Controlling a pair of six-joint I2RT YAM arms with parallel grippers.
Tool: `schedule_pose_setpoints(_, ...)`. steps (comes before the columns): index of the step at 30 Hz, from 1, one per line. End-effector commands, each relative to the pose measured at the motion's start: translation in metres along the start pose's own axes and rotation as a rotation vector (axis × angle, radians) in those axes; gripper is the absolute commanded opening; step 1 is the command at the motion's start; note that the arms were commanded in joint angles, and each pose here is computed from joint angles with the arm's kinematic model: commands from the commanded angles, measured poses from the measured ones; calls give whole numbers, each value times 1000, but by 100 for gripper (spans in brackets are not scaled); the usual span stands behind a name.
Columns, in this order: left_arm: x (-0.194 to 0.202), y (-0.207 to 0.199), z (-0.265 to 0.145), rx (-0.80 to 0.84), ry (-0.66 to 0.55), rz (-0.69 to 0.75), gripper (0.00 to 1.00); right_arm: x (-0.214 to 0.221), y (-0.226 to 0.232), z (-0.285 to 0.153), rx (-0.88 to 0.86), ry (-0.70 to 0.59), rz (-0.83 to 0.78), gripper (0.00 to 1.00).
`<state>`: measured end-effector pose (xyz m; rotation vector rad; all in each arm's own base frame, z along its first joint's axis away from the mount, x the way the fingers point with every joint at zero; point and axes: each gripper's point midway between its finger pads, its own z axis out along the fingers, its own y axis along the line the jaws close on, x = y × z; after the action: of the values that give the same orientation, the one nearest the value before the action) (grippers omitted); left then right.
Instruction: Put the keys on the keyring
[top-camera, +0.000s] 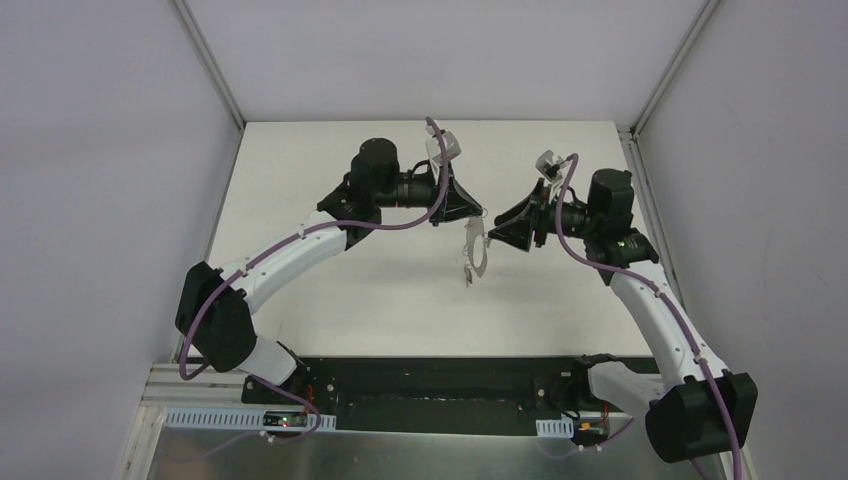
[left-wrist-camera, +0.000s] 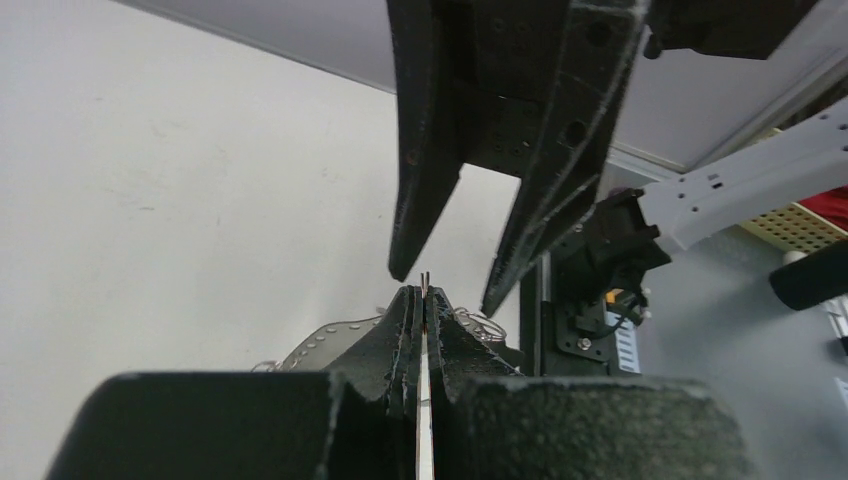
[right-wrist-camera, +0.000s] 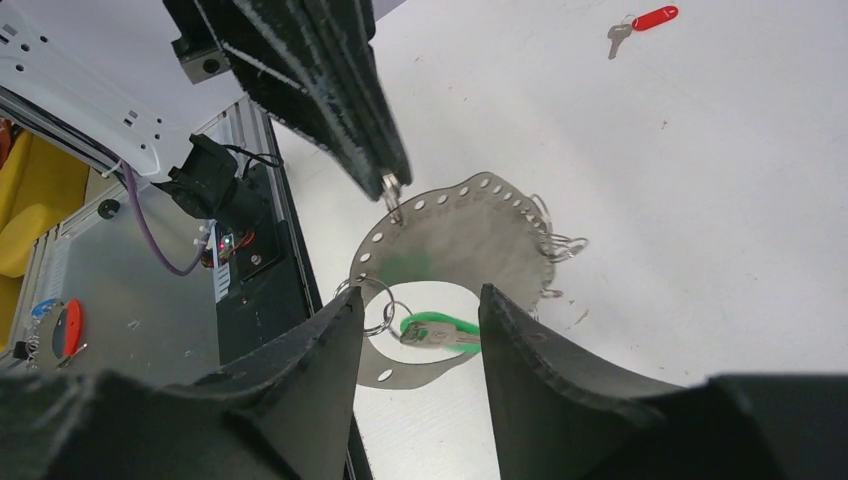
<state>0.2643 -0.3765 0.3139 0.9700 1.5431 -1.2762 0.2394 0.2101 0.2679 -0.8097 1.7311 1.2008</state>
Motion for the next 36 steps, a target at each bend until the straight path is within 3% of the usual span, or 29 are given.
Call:
schedule_pose_setpoints(1,-42,-42,-14,159,-144,86,0,-30,19,-11,-48,-41,-111,48)
schedule_pose_setpoints(13,-36,-39,-15,148,-173,75,0,-39,32,-14,-114,-53,-118,43)
schedule_pose_setpoints(22,-32,-40,-14,164,-164,62,0,-44,29,-11,-112,-64,-112,32)
schedule_pose_setpoints(36,-25,-40,-7,174,-146,32,0,-45,28,0,-138,-58,-115,30)
